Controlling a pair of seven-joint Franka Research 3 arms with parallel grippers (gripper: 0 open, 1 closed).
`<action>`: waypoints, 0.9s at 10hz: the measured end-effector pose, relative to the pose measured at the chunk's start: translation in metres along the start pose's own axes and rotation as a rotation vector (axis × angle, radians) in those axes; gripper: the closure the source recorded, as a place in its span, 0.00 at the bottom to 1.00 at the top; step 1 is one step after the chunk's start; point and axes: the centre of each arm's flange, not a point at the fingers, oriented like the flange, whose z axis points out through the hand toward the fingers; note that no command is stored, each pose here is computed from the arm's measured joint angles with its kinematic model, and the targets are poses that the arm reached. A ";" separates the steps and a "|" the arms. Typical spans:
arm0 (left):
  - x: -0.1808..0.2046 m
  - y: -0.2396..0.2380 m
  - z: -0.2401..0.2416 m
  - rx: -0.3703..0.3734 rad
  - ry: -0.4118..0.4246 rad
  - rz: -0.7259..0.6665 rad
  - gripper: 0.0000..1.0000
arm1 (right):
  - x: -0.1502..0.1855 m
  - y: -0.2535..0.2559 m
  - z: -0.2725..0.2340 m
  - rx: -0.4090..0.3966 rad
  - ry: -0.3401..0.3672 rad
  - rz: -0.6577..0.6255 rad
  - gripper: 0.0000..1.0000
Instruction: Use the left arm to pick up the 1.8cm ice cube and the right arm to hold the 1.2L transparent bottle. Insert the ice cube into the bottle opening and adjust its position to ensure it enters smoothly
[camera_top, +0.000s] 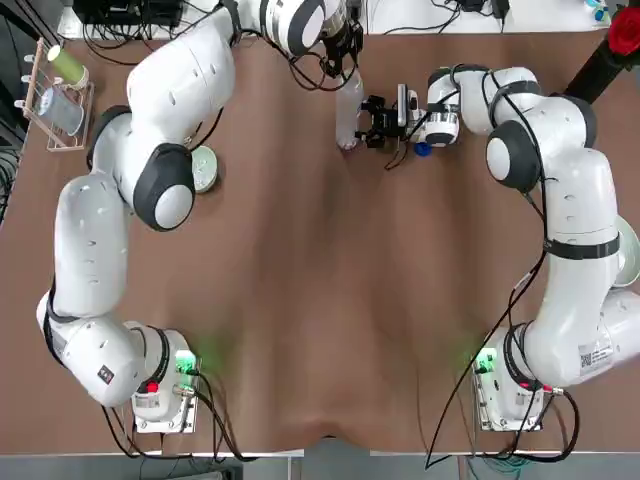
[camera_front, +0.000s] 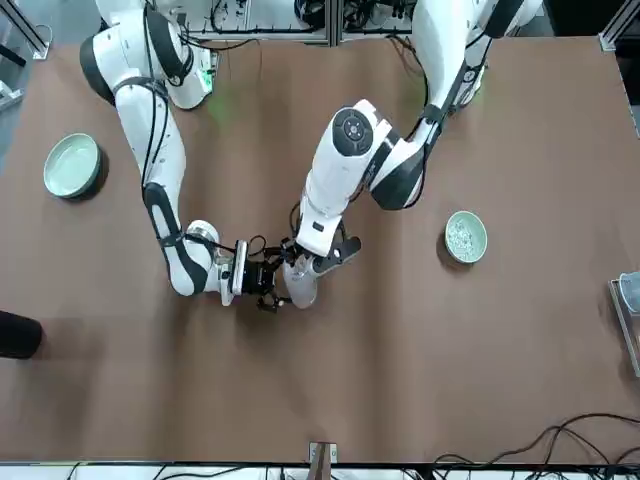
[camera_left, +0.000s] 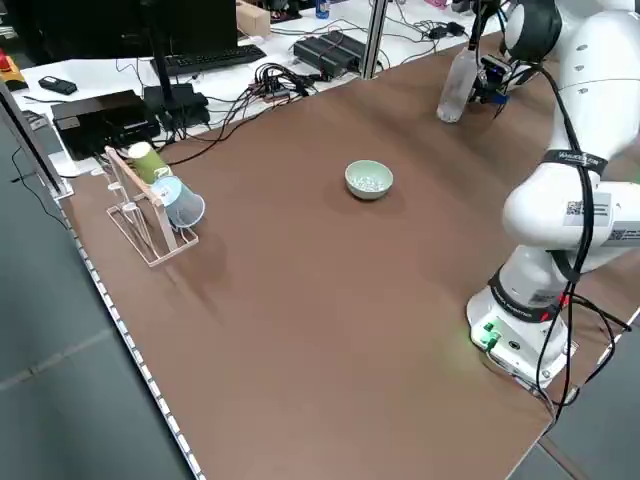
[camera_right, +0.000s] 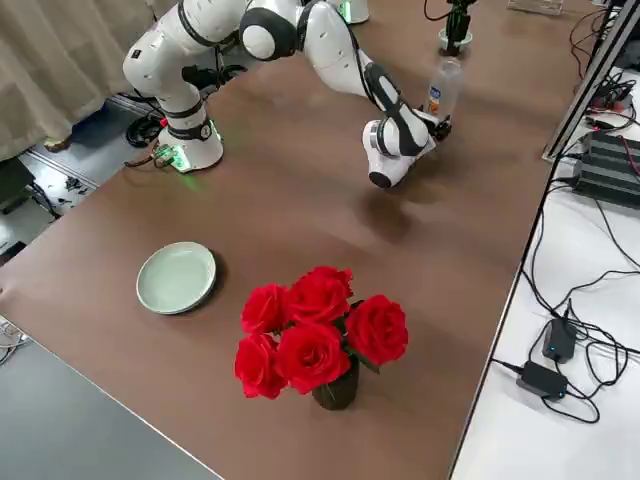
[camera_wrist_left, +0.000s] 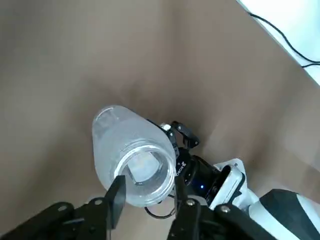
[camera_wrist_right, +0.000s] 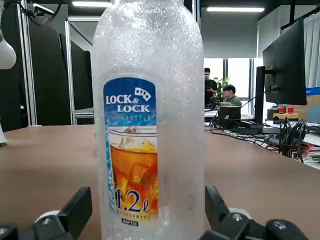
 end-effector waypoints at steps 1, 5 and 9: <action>0.000 0.000 0.000 0.000 0.001 0.000 0.41 | 0.000 0.000 0.000 0.000 0.000 0.000 0.00; 0.005 -0.013 -0.006 0.109 -0.029 0.044 0.00 | 0.000 0.003 -0.005 -0.008 -0.004 -0.002 0.00; 0.066 -0.068 -0.078 0.296 -0.087 0.146 0.00 | 0.000 0.017 -0.037 -0.016 -0.030 0.029 0.00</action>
